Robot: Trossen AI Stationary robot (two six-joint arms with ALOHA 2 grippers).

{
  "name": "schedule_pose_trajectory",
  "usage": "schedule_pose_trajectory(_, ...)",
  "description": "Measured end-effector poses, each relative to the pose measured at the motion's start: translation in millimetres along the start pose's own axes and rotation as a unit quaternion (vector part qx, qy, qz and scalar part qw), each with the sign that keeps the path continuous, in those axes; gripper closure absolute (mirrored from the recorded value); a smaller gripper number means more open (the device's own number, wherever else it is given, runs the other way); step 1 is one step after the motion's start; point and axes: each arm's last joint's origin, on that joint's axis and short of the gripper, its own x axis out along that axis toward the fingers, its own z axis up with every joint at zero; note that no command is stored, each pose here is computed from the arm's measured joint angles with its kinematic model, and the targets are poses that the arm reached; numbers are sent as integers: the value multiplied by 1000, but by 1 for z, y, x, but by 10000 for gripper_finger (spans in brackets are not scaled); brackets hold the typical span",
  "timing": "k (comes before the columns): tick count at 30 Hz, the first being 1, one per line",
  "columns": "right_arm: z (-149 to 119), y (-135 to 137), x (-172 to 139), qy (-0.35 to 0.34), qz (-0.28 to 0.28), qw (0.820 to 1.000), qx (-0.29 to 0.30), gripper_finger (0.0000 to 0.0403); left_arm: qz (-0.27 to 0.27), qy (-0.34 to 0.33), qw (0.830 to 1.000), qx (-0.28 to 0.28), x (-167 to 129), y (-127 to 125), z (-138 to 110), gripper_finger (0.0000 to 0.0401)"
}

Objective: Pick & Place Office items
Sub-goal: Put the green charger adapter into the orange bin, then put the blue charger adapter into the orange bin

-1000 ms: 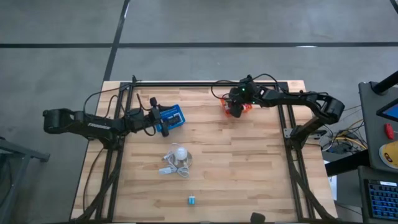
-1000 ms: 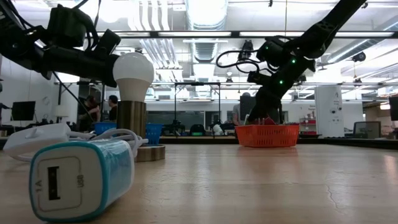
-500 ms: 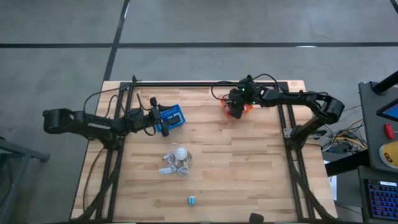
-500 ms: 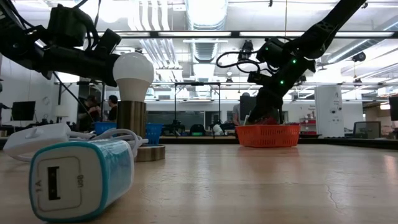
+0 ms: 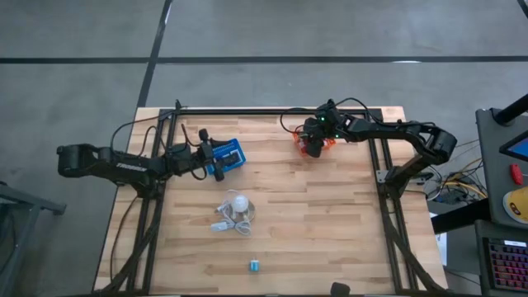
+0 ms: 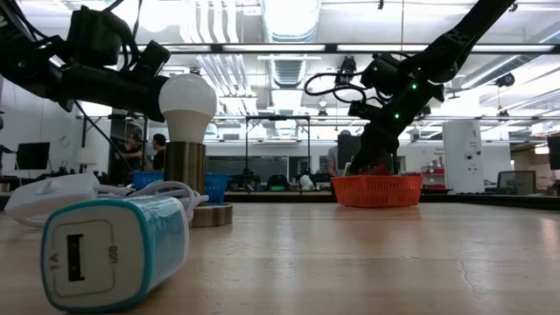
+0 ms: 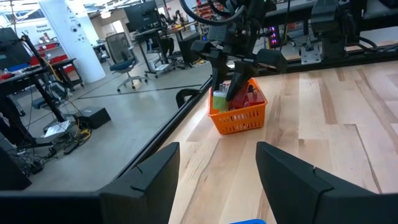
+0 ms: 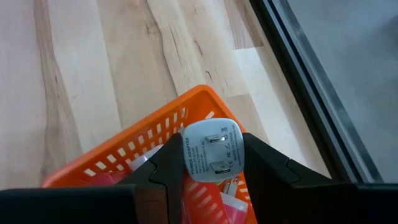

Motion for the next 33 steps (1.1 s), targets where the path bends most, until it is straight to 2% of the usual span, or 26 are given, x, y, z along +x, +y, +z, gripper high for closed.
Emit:
schedule_pose_trajectory(10,0,0,0,0,0,1000,-10,280,-1,3,1000,1,0,0,-1,185)
schedule_pose_trajectory(15,0,0,0,0,0,1000,-9,202,-1,4,1000,1,0,0,-1,185)
schedule_pose_trajectory(19,1,0,0,-3,-3,1000,-10,168,-1,4,1000,3,0,0,-1,185)
schedule_pose_trajectory(28,7,-3,0,-34,-31,999,-13,158,-1,5,1000,3,0,0,-1,185)
schedule_pose_trajectory(33,15,1,-5,-52,-28,998,-21,157,-1,5,1000,3,0,0,-1,185)
